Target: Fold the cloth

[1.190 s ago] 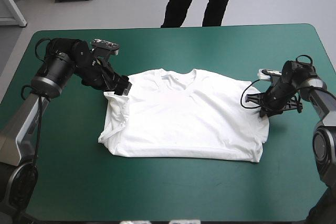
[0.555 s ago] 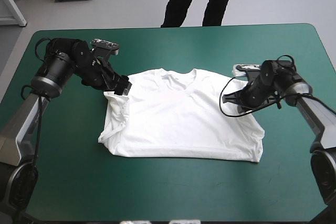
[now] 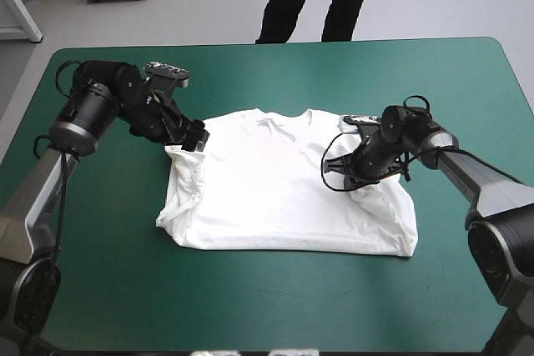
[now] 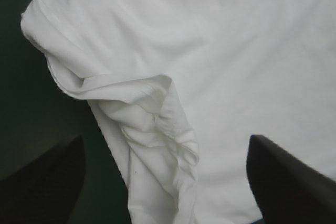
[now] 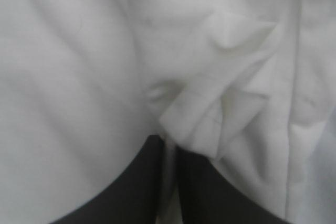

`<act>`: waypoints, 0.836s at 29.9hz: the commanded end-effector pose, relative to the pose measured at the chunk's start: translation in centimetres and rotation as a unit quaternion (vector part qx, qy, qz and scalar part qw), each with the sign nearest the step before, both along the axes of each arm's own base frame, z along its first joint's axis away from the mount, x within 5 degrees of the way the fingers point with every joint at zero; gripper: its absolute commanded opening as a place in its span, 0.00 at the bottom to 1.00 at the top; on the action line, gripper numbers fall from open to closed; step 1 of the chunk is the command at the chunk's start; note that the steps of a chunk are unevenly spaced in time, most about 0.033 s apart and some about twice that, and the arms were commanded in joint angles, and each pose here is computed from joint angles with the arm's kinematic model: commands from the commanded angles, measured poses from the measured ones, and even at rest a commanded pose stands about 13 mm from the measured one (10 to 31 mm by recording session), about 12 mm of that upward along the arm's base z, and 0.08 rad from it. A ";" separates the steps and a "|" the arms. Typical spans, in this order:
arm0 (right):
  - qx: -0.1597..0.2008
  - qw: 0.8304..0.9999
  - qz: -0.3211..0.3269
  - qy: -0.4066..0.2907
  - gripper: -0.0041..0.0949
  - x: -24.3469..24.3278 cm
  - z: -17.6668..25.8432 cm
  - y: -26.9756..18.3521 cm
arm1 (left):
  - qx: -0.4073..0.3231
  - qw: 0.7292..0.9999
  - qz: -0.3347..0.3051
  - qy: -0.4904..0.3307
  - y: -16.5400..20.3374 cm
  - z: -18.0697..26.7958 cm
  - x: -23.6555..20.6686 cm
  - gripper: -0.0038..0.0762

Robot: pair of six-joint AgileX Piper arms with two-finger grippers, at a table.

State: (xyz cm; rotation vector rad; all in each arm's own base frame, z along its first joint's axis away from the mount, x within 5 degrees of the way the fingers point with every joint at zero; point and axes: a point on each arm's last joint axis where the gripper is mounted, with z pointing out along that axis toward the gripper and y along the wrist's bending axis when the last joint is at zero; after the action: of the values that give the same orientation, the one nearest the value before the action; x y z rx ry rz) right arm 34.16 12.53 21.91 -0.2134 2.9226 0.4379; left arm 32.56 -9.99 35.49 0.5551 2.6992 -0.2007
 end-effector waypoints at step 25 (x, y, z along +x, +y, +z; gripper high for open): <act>-0.052 0.978 -0.023 -0.200 0.64 -10.0 17.6 -5.0 | 0.000 0.990 0.133 0.054 2.9 -2.6 -8.4 0.80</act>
State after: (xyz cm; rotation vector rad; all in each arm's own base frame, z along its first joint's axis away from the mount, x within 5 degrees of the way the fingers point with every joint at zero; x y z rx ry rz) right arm 25.07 7.87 37.47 -0.2235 2.6364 0.1967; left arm 25.28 -7.25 32.87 0.2333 2.8641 -0.1266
